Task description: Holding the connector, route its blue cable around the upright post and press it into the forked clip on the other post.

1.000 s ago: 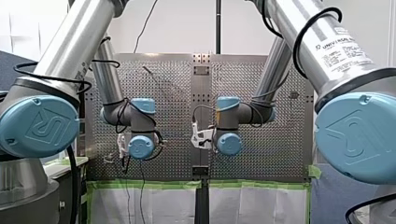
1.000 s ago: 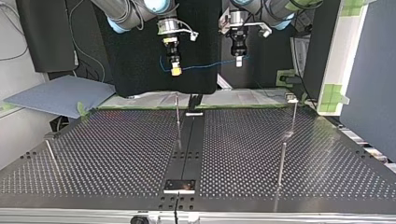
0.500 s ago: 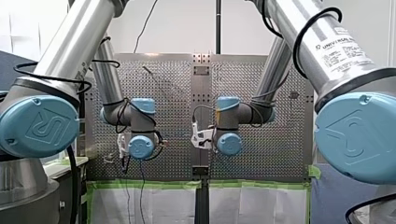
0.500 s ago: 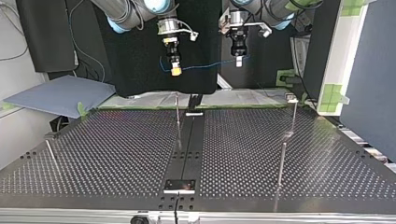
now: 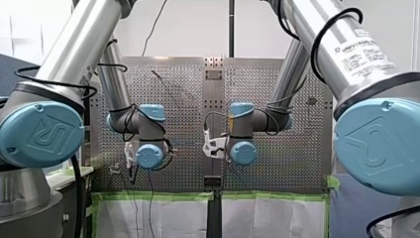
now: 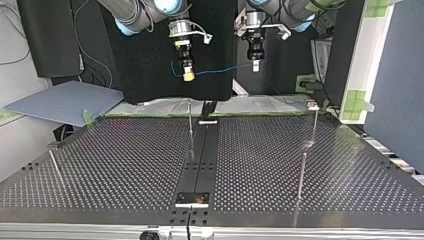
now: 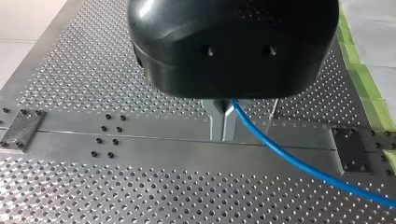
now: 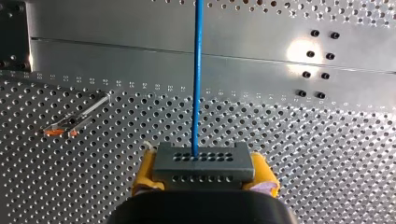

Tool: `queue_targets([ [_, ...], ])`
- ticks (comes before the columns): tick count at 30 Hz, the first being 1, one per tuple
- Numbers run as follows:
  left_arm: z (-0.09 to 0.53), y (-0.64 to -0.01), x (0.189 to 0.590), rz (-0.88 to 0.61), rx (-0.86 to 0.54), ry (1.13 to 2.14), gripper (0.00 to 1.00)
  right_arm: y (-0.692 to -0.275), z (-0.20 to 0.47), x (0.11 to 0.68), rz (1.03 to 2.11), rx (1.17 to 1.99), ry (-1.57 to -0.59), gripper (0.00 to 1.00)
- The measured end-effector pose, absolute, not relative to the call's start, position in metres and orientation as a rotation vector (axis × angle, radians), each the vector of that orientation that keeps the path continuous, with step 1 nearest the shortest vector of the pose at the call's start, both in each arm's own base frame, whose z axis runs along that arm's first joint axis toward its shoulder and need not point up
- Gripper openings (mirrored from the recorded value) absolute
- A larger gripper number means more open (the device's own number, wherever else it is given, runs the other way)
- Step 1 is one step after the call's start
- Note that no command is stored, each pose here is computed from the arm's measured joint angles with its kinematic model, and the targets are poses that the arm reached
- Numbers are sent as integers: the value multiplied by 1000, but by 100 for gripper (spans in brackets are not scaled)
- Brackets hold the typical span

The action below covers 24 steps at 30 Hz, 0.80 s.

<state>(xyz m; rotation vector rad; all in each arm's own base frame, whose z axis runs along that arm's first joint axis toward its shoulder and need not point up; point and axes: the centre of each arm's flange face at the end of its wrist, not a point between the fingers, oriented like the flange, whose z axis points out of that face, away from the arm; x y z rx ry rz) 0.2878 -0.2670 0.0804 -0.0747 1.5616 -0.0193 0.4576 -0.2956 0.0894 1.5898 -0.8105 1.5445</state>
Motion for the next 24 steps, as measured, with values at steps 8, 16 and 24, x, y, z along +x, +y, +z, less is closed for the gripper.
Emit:
queue_targets([
  [8, 80, -267, 288, -19, -75, 1562, 0, -296, 89, 458, 1544, 1590, -810, 0],
  [16, 80, -267, 288, -19, -75, 1562, 5, -296, 89, 458, 1544, 1590, -811, 0],
  [24, 73, -273, 285, -28, -45, 1572, 5, -295, 89, 457, 1543, 1592, -811, 0],
])
